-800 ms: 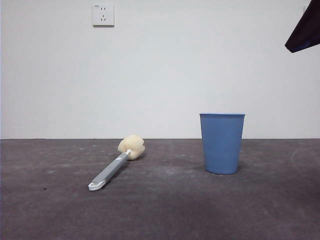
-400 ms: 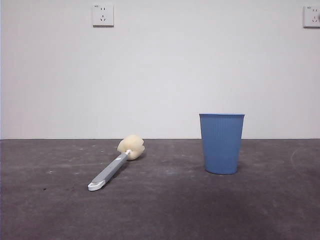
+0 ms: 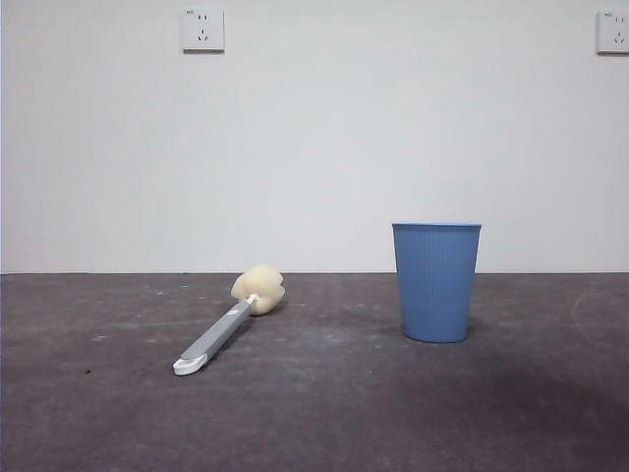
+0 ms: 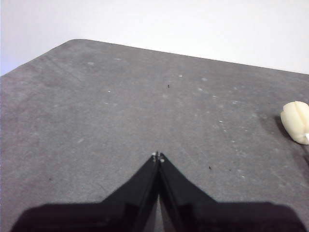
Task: Pick up the cup brush,pick up the cup,insert the brush into the cup,clean the cup,put the cup brush back,put the cup back to the fixed position on the table
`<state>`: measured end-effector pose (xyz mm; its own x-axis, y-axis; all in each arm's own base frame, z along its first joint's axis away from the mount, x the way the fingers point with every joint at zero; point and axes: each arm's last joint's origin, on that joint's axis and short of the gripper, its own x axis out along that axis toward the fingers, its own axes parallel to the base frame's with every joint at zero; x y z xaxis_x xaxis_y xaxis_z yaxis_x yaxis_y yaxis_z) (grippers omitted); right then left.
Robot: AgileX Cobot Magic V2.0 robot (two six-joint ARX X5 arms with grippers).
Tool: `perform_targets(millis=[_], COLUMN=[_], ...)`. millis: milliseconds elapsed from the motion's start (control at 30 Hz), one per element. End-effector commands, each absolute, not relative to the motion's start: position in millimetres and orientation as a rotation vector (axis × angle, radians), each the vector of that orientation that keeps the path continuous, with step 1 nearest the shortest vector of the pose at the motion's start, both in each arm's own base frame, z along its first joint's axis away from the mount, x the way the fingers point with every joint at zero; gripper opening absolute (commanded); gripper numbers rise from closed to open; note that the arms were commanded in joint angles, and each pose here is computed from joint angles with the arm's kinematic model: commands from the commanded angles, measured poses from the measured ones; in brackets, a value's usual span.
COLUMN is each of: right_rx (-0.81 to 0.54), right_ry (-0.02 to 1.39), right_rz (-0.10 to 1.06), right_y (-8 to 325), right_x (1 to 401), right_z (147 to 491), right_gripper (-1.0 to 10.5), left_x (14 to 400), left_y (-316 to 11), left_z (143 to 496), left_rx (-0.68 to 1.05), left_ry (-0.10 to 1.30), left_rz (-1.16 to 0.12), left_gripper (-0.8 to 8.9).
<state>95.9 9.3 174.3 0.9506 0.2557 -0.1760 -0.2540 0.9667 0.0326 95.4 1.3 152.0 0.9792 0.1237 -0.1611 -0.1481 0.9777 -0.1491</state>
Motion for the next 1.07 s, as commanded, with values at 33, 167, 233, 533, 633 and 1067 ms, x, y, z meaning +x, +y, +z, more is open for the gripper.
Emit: perform_targets(millis=[33,167,233,533,633,1067], right_rx=[0.040,0.056,0.063,0.072,0.072,0.072], right_ry=[0.180,0.182,0.178,0.178,0.177,0.182], right_rz=[0.249,0.247,0.246,0.248,0.250,0.249], right_y=[9,9,9,9,9,9], right_x=[96,95,95,95,95,95], right_z=[163,155,152,150,150,149], right_gripper=[0.0,0.0,0.0,0.0,0.0,0.0], left_x=[96,96,96,96,96,96], left_y=[1,1,1,1,1,1], left_z=[148,148,148,148,148,148], left_rx=[-0.168,-0.168,-0.168,-0.168,-0.167,-0.168], left_ry=[0.159,0.159,0.159,0.158,0.159,0.158], left_rz=[0.139,0.139,0.139,0.139,0.139,0.139], left_gripper=[-0.04,-0.03,-0.04,-0.04,-0.03,-0.03])
